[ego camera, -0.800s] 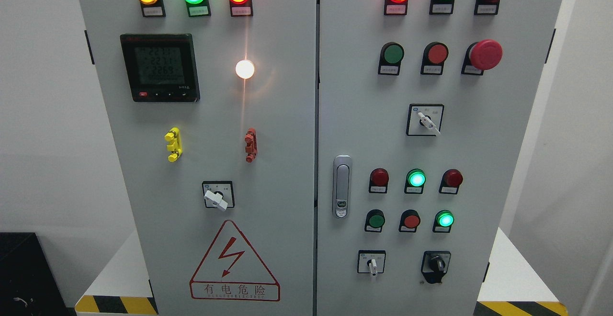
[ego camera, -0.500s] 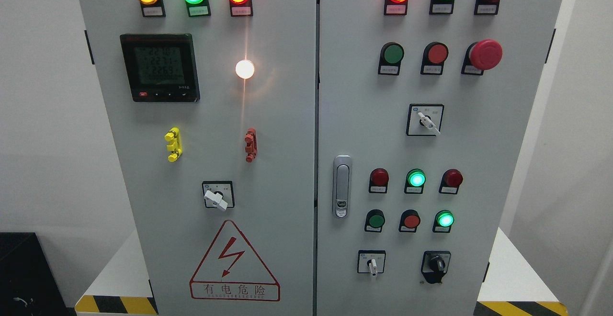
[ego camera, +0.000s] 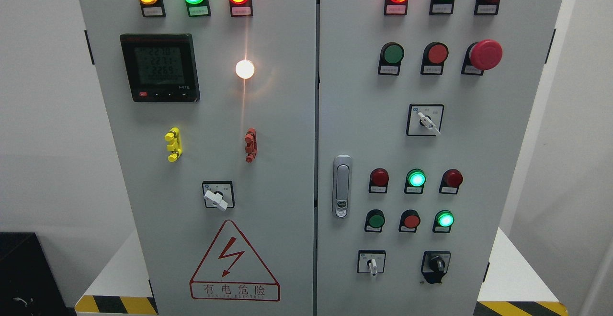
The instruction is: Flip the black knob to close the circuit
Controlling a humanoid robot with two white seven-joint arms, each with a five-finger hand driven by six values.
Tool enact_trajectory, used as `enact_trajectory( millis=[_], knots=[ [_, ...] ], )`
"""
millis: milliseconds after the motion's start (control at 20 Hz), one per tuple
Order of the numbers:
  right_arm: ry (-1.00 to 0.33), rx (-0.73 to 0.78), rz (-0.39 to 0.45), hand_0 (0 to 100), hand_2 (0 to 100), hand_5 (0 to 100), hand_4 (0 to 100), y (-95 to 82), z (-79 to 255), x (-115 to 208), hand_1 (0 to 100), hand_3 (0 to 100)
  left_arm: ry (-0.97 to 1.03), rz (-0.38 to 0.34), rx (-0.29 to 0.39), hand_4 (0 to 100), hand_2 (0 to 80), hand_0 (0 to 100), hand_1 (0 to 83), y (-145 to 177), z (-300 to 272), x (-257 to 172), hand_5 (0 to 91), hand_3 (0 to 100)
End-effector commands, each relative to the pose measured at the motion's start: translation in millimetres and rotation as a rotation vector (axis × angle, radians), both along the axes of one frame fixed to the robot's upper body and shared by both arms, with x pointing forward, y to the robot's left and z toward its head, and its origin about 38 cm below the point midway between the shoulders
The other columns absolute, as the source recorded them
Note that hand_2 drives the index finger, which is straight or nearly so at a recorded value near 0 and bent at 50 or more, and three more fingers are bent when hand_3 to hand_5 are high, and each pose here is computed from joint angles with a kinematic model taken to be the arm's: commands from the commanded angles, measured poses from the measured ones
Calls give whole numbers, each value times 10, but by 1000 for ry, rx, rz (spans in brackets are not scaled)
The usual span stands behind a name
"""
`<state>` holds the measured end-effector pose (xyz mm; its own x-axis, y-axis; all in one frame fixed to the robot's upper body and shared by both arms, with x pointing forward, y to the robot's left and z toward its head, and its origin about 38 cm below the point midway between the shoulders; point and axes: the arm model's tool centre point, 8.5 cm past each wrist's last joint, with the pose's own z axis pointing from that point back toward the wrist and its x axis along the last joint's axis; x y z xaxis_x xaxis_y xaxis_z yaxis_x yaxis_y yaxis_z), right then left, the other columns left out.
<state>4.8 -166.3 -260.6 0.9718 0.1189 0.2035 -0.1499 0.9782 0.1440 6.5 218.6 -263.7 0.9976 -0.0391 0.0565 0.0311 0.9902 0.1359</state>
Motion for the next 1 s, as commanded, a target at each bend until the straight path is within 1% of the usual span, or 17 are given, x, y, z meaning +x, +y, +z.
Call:
enact_trajectory(
  millis=[0,100,200,300,400,450,550,650,750,850,950],
  knots=[
    [-77,16,-1,0,0,0,0,67,41,263,98,0,-7,3,-4,0,0,120,556,-14,-5,-48,0,0],
    [-105,18,2,0,0,0,0,88,61,358,94,0,-7,3,-4,0,0,120,556,-14,-5,-48,0,0],
    [-155,20,2,0,0,0,0,103,102,519,91,26,-7,3,-4,0,0,120,556,-14,-5,-48,0,0],
    [-211,28,2,0,0,0,42,129,161,680,89,69,-7,3,-4,0,0,120,556,-14,-5,-47,0,0],
    [-249,16,15,0,0,0,84,137,204,762,89,96,-7,3,-4,0,0,120,556,-14,-5,-47,0,0],
    [-273,-6,25,0,0,0,104,104,226,818,89,112,-7,3,-4,0,0,120,556,-14,-5,-48,0,0],
    [-320,-39,69,0,0,0,138,90,271,925,88,145,-8,2,-4,0,0,120,556,-14,-5,-38,0,0],
    [-369,-73,85,0,8,0,165,79,329,1058,88,168,-7,3,-4,0,0,120,556,-14,-5,-48,0,0],
    [-430,-104,101,0,33,53,211,77,412,1220,88,210,-7,3,-4,0,0,120,556,-14,-5,-48,0,0],
    [-496,-156,142,0,50,125,250,43,503,1347,88,245,-7,3,-4,0,0,120,556,-14,-5,-48,0,0],
    [-565,-193,159,0,67,187,272,50,617,1500,87,279,-8,2,-4,0,0,120,556,-14,-5,-38,0,0]
  ],
)
